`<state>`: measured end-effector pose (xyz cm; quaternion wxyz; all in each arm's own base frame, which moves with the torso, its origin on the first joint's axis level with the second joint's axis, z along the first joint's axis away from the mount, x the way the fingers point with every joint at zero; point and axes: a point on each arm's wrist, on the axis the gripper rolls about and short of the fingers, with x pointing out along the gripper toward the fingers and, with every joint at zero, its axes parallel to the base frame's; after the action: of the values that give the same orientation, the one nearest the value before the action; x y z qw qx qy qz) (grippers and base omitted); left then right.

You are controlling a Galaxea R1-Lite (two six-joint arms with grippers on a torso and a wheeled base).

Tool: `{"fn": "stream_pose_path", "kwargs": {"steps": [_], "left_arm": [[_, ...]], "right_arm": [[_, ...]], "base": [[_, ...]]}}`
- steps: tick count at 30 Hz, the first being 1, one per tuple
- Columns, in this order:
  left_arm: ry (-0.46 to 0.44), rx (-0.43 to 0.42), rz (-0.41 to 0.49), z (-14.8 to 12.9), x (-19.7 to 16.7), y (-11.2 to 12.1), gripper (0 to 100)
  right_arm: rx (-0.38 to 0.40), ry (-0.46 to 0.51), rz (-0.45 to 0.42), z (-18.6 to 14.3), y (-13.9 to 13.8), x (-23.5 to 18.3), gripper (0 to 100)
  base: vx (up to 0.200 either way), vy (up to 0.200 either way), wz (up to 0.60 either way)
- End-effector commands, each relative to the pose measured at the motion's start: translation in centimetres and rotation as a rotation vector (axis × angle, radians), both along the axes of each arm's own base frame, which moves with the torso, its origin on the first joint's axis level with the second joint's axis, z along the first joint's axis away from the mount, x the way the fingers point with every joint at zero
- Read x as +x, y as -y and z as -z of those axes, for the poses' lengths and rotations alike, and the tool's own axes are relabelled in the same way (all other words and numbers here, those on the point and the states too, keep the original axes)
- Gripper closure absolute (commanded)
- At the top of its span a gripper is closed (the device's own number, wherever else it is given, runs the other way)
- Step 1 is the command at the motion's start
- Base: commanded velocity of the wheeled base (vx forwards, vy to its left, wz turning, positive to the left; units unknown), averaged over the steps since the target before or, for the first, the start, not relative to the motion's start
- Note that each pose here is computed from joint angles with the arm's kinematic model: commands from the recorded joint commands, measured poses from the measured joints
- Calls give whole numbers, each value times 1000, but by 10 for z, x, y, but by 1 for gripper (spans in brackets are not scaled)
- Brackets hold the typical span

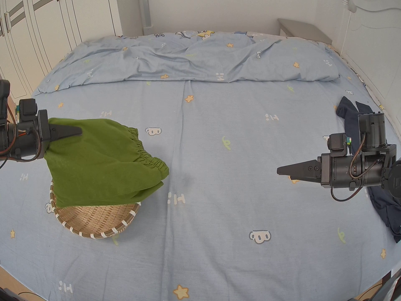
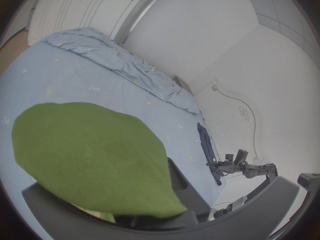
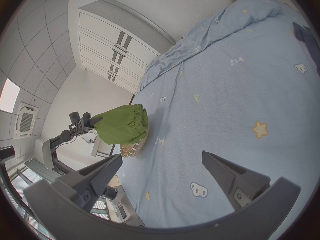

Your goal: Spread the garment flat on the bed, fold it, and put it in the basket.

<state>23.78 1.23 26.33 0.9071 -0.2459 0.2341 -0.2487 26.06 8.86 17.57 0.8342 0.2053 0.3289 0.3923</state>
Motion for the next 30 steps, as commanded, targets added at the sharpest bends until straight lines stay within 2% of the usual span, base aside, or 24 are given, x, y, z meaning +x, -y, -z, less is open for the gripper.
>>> {"fn": "stream_pose_path", "kwargs": {"steps": [1,4,6,11,16,17,26,30], "left_arm": [[-74,-15,-74,20,-5,-16,100],[-100,-19,-95,28,-5,-21,100],[-171,-25,-120,47,6,-30,100],[-275,-25,-158,76,30,-45,100],[-314,0,-164,91,42,-48,100],[-358,41,-177,109,56,-51,100],[-418,110,-256,126,77,-57,100],[-427,150,-260,128,84,-48,100]], "right_arm": [[-3,0,-22,0,-5,-4,0],[-3,-1,-32,1,-7,-6,0],[-3,1,-40,1,-9,-9,0],[-4,-2,-55,1,-12,-12,0],[-2,3,-55,0,-12,-13,0],[-3,2,-55,0,-12,-13,0],[-4,2,-55,0,-12,-13,0],[-11,9,-60,1,-12,-13,0]], "base": [[0,0,0],[0,0,0],[0,0,0],[0,0,0],[0,0,0],[0,0,0],[0,0,0],[0,0,0]]}}
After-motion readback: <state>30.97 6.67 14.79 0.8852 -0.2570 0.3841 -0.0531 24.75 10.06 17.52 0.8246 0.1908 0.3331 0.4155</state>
